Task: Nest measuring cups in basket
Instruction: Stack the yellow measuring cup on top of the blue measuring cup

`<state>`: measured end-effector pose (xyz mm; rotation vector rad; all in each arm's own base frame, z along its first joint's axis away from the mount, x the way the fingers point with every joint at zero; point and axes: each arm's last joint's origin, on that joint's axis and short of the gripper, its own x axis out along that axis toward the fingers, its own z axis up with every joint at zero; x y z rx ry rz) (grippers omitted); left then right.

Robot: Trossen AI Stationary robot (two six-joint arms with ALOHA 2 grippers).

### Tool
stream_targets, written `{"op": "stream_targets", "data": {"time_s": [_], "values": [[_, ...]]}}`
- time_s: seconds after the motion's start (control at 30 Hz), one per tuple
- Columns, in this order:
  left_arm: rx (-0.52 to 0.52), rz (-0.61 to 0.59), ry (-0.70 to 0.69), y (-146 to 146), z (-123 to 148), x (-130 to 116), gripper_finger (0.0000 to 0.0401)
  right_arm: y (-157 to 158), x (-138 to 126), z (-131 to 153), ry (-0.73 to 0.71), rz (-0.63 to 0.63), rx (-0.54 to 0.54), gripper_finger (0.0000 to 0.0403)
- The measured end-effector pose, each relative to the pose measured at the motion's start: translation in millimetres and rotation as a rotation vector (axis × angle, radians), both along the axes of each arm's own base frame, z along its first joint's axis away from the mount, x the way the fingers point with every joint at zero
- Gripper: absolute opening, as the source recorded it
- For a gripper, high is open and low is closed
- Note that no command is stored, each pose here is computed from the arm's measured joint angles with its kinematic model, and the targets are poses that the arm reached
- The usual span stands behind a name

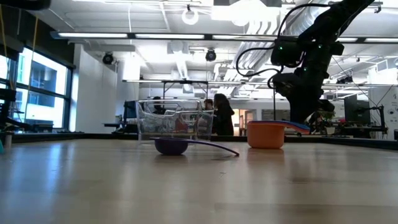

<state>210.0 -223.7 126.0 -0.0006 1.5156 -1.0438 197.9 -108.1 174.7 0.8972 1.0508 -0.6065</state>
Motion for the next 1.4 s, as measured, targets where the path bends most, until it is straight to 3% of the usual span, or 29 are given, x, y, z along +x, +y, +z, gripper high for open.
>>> {"op": "stream_targets", "data": {"time_s": [0.17, 0.43, 0.63, 0.8, 0.97, 1.13, 1.23, 1.3, 1.4], "values": [[-0.002, -0.042, -0.023, 3, -1, -2, 0.0209, 0, 0, 0, -0.003, -0.006, -0.003, 0.0000], [-0.003, -0.019, -0.010, 7, 0, -1, 0.0022, 0, 0, 0, -0.004, -0.009, -0.003, 0.0000], [-0.014, 0.053, 0.035, 20, 13, 3, 0.0016, 0, 1, 0, -0.006, -0.009, -0.005, 0.0000], [-0.122, 0.181, 0.017, 61, 59, 14, 0.0006, -1, 2, 1, -0.026, -0.003, -0.007, 0.0000], [-0.237, 0.516, -0.250, 136, 121, 30, 0.0003, 0, 6, 3, -0.093, 0.075, 0.018, 0.0000], [-0.321, 0.978, -0.697, 210, 180, 42, 0.0003, 2, 6, 6, -0.143, 0.116, 0.070, 0.0000], [-0.449, 1.135, -0.969, 241, 209, 45, 0.0002, 4, 5, 16, -0.212, 0.135, 0.059, 0.0000], [-0.534, 1.224, -1.118, 255, 219, 45, 0.0001, 5, 3, 26, -0.274, 0.137, 0.044, 0.0000], [-0.619, 1.373, -1.242, 266, 209, 47, 0.0001, 7, 0, 46, -0.406, 0.140, 0.001, 0.0000]]}}
